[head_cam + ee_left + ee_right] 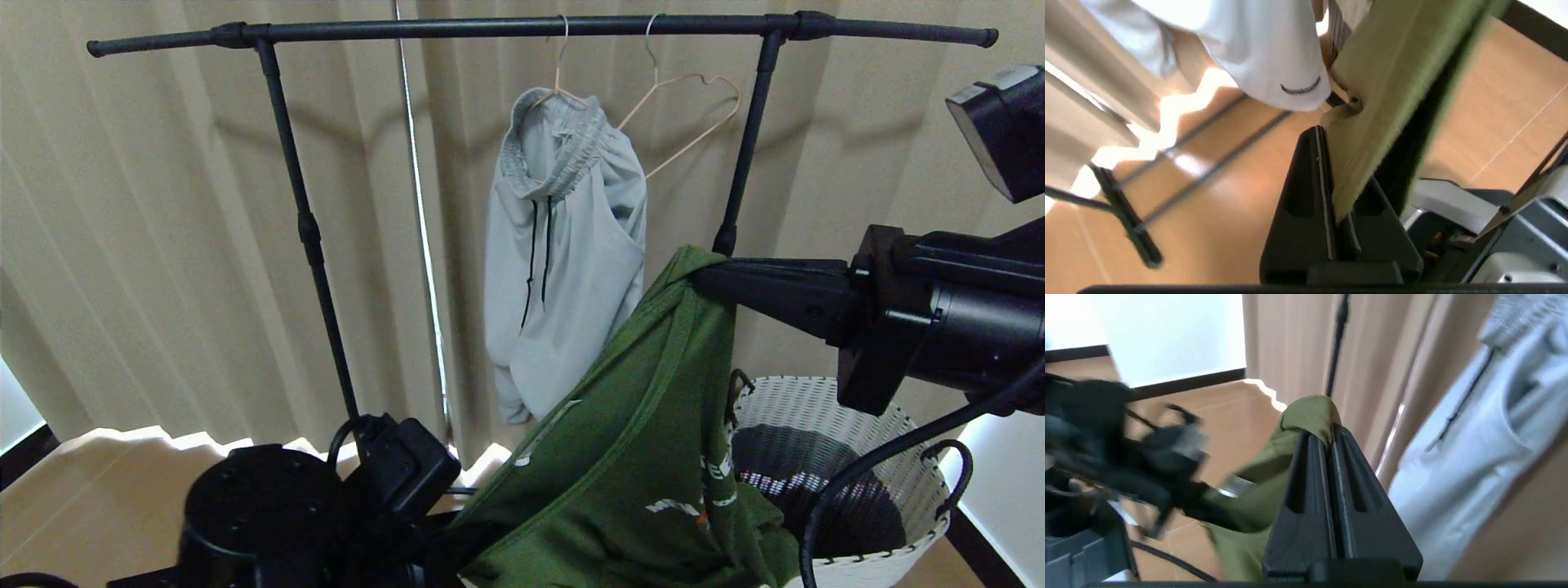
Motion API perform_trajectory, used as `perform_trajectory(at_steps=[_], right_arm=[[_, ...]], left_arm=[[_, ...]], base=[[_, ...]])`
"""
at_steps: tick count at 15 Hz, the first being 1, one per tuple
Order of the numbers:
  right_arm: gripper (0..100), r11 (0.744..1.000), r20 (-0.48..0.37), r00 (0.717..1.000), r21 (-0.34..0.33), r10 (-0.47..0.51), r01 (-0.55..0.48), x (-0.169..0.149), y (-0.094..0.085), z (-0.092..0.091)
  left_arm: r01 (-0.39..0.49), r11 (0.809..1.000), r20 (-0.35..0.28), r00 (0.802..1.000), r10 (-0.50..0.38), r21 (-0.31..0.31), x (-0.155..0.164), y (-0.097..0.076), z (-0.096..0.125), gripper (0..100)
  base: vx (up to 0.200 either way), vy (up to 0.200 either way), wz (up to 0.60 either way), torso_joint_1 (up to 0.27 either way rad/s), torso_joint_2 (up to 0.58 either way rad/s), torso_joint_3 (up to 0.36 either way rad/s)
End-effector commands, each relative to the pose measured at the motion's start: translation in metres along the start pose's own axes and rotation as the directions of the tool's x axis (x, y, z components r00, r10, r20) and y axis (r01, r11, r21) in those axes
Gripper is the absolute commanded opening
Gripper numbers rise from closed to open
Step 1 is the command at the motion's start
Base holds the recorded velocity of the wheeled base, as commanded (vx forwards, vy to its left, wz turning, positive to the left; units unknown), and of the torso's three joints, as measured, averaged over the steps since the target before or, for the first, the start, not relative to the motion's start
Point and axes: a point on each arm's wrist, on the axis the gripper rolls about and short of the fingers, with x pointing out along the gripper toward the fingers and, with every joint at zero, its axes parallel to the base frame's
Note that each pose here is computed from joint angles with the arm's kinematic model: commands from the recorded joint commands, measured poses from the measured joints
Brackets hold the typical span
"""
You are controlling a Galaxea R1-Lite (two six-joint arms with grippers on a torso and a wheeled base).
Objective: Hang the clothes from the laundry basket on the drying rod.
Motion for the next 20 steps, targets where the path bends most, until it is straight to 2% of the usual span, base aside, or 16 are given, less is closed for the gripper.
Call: perform_trajectory(at_steps=[1, 3, 4, 5, 6, 7, 8, 9, 12, 14, 16, 20], right_arm=[[0, 1.0, -0.018, 1.0, 0.02, -0.007, 0.007, 0.0, -0.002, -0.006], [0, 1.0, 0.019, 1.0, 0.015, -0.006, 0.006, 0.0, -0.002, -0.005], [0, 1.0, 0.053, 0.999, 0.006, -0.004, 0.004, -0.002, -0.001, -0.003], [0, 1.0, 0.062, 0.998, 0.008, -0.006, 0.005, -0.003, -0.001, -0.003], [0, 1.0, 0.097, 0.995, 0.015, -0.004, 0.002, -0.009, 0.001, 0.004], [0, 1.0, 0.108, 0.994, 0.017, -0.003, 0.001, -0.011, 0.002, 0.006], [0, 1.0, 0.129, 0.992, 0.016, -0.008, 0.006, -0.016, 0.003, 0.011], [0, 1.0, 0.142, 0.99, 0.013, -0.028, 0.027, -0.021, 0.0, 0.013], [0, 0.995, 0.133, 0.986, 0.019, -0.096, 0.095, -0.025, -0.013, 0.01], [0, 0.989, 0.109, 0.983, 0.031, -0.145, 0.143, -0.021, -0.026, 0.005], [0, 0.986, 0.079, 0.983, 0.044, -0.167, 0.164, -0.011, -0.035, 0.0], [0, 0.986, 0.132, 0.977, 0.028, -0.165, 0.163, 0.0, -0.041, -0.004]], left_arm=[[-0.055, 0.998, 0.165, 0.985, 0.049, 0.029, -0.039, 0.014, 0.025, 0], [-0.137, 0.99, 0.226, 0.965, 0.131, 0.011, -0.063, 0.032, 0.056, 0], [-0.178, 0.984, 0.248, 0.953, 0.176, -0.013, -0.083, 0.042, 0.083, 0], [-0.193, 0.981, 0.256, 0.947, 0.193, -0.025, -0.088, 0.046, 0.094, 0], [-0.233, 0.971, 0.309, 0.92, 0.239, -0.057, -0.099, 0.056, 0.121, 0], [-0.252, 0.965, 0.342, 0.903, 0.261, -0.069, -0.104, 0.061, 0.133, 0], [-0.288, 0.954, 0.379, 0.876, 0.298, -0.085, -0.105, 0.07, 0.153, 0], [-0.303, 0.948, 0.387, 0.867, 0.315, -0.094, -0.105, 0.075, 0.164, 0], [-0.299, 0.95, 0.347, 0.885, 0.31, -0.086, -0.09, 0.078, 0.168, 0], [-0.295, 0.952, 0.296, 0.905, 0.305, -0.078, -0.069, 0.08, 0.164, 0], [-0.271, 0.96, 0.272, 0.921, 0.279, -0.069, -0.062, 0.074, 0.159, 0], [-0.253, 0.966, 0.256, 0.931, 0.259, -0.058, -0.058, 0.069, 0.155, 0]], base=[[0.0, 0.0, 0.0, 0.0, 0.0, 0.0], [0.0, 0.0, 0.0, 0.0, 0.0, 0.0], [0.0, 0.0, 0.0, 0.0, 0.0, 0.0], [0.0, 0.0, 0.0, 0.0, 0.0, 0.0], [0.0, 0.0, 0.0, 0.0, 0.0, 0.0], [0.0, 0.0, 0.0, 0.0, 0.0, 0.0], [0.0, 0.0, 0.0, 0.0, 0.0, 0.0], [0.0, 0.0, 0.0, 0.0, 0.0, 0.0], [0.0, 0.0, 0.0, 0.0, 0.0, 0.0], [0.0, 0.0, 0.0, 0.0, 0.0, 0.0], [0.0, 0.0, 0.0, 0.0, 0.0, 0.0], [0.0, 0.0, 0.0, 0.0, 0.0, 0.0]])
